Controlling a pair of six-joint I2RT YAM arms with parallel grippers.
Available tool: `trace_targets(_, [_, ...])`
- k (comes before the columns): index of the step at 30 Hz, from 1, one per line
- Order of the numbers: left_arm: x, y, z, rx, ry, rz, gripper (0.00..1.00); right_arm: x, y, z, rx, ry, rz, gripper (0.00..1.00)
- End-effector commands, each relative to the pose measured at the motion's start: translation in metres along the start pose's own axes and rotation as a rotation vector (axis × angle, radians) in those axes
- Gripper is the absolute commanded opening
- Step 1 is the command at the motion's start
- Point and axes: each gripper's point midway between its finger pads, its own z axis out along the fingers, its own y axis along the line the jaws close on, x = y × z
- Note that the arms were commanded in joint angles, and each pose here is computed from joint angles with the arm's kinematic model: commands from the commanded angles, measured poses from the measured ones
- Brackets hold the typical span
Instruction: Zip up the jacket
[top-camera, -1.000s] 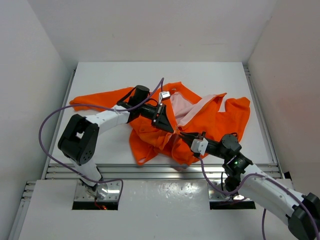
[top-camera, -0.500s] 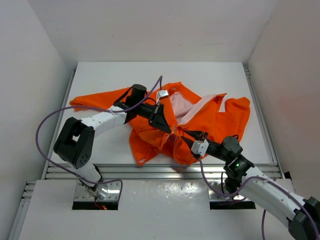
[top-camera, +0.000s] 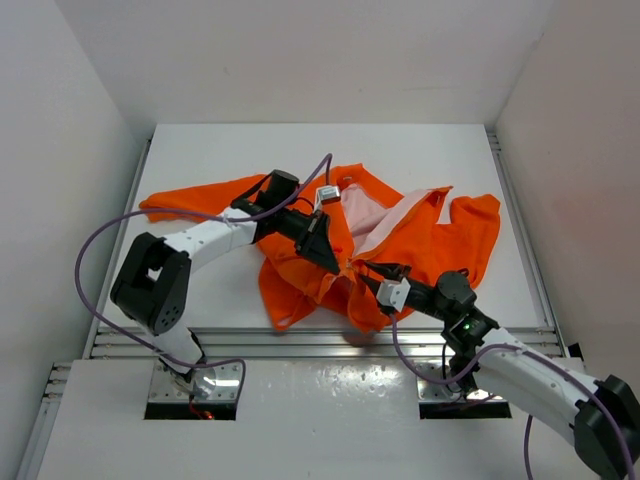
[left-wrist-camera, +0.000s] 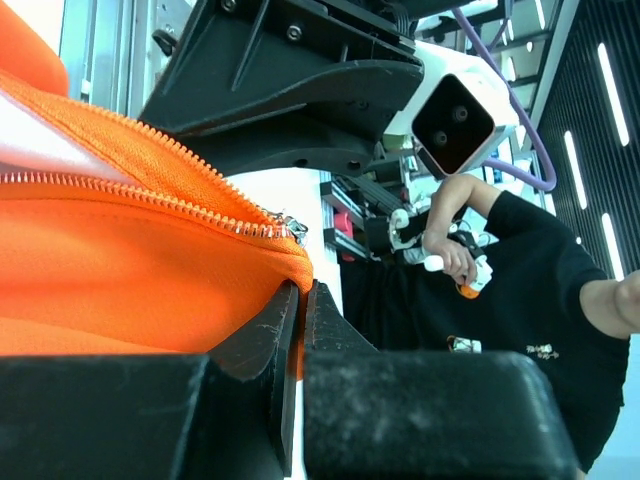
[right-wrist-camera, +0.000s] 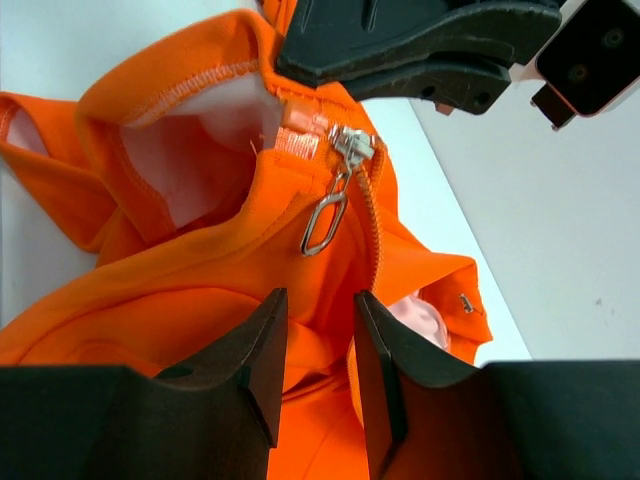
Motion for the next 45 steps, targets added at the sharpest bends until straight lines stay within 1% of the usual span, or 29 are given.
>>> trace_targets(1, [0.005,-0.014,0.000,0.094,0.056,0.027,0.00,-0.030,-0.022,0.006,0.061,-0.103,-0.016,0.33])
trace_targets(4, [0.002,-0.013,0.001,0.102,0.060,0.029,0.00,-0.039,-0.021,0.008,0.048,-0.131,-0.007,0.33])
trace_targets(11, [0.001,-0.009,0.001,0.102,0.063,0.023,0.00,-0.046,-0.016,0.010,0.026,-0.149,-0.007,0.33])
trace_targets(22, [0.001,-0.011,0.001,0.101,0.063,0.015,0.00,-0.034,-0.012,0.012,0.012,-0.108,-0.026,0.32])
trace_targets(28, [0.003,-0.012,0.004,0.105,0.072,0.016,0.00,-0.038,-0.017,0.014,0.026,-0.114,-0.032,0.31])
trace_targets(29, [0.003,-0.011,0.004,0.105,0.072,0.025,0.00,-0.038,-0.020,0.014,0.038,-0.111,-0.034,0.27])
trace_targets(35, [0.003,-0.011,0.004,0.105,0.071,0.034,0.00,-0.044,-0.026,0.013,0.057,-0.128,-0.045,0.21])
trace_targets(36, [0.004,-0.011,0.004,0.105,0.072,0.025,0.00,-0.044,-0.027,0.013,0.060,-0.124,-0.044,0.18])
trace_targets(40, [0.004,-0.008,0.004,0.105,0.072,0.025,0.00,-0.045,-0.027,0.012,0.063,-0.127,-0.052,0.12])
trace_targets(43, [0.005,-0.010,0.004,0.113,0.075,0.015,0.00,-0.045,-0.027,0.011,0.063,-0.125,-0.054,0.09])
trace_targets(45, [0.005,-0.009,0.004,0.114,0.075,0.025,0.00,-0.045,-0.029,0.011,0.071,-0.126,-0.059,0.09])
